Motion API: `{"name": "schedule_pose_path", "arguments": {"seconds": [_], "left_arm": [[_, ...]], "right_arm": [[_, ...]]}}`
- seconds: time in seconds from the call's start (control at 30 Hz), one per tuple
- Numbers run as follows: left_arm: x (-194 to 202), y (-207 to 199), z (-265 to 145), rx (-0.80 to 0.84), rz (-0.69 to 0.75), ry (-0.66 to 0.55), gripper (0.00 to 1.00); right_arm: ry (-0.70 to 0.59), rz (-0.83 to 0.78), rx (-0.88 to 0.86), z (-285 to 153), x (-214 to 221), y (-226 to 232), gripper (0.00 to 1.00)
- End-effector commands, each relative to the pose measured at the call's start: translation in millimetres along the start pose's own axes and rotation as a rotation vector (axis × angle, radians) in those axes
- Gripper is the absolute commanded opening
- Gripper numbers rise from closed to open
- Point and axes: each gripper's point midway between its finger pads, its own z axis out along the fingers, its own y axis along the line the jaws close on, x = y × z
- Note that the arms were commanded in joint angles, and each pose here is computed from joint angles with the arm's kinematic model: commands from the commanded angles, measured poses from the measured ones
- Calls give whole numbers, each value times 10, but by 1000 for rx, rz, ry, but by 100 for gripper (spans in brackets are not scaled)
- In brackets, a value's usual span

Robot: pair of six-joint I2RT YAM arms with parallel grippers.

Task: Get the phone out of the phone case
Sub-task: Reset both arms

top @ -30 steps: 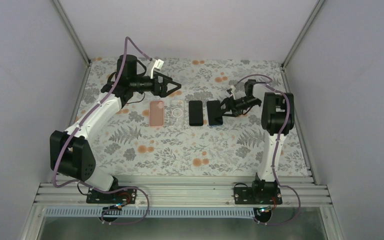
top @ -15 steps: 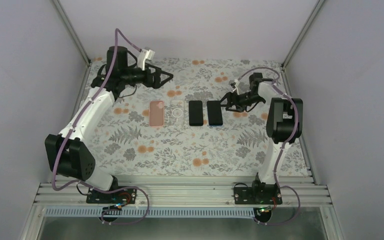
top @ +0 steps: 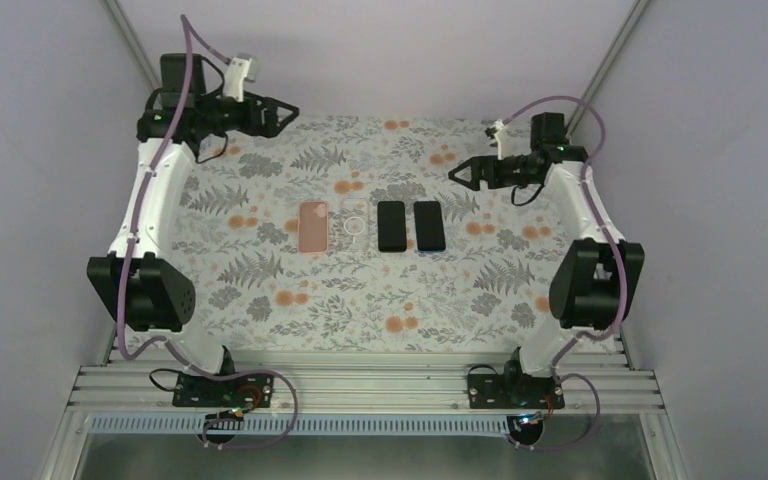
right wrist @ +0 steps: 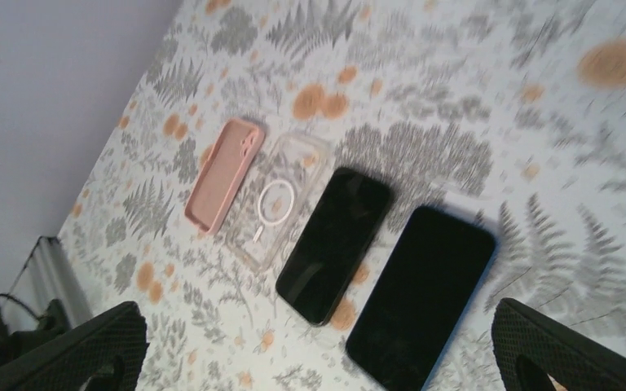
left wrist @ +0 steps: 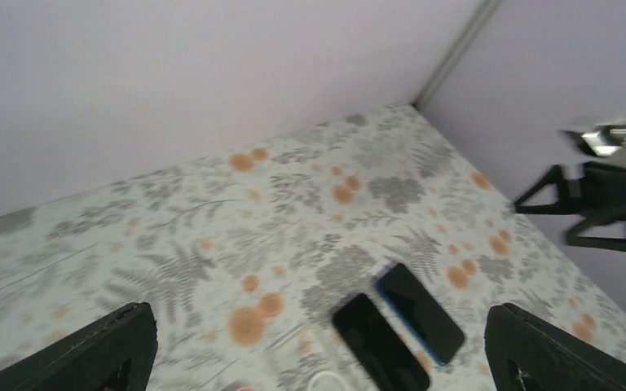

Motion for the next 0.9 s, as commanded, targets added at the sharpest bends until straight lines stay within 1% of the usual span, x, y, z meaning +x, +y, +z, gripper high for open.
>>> {"name": "schedule_pose_path", "arguments": {"seconds": [0.0,0.17,0.33,0.4,0.53,0.67,0.87], "left_arm": [[52,405,-226,-112,-29,42,100],[303,829,-415,-185,-72,52,100],[680,1232,-567,-310,-58,53,100],[799,1329,-617,-338,-64,54,100],[1027,1408,-649,-360,-68,55,100],[1264,1432,-635,-379,-60,61,100],[1375,1444,-639,-394,-60,60,100]], "right_arm": [[-140,-119,81,-359,-229,84,99],[-210,-148,164,-582,-189,-35,99],[-253,-102,209,-739,1,-363,99],[-260,-69,217,-772,121,-514,99],[-263,-23,243,-829,295,-768,99],[-271,-3,249,-846,414,-885,99],[-270,11,265,-803,528,-943,99]]}}
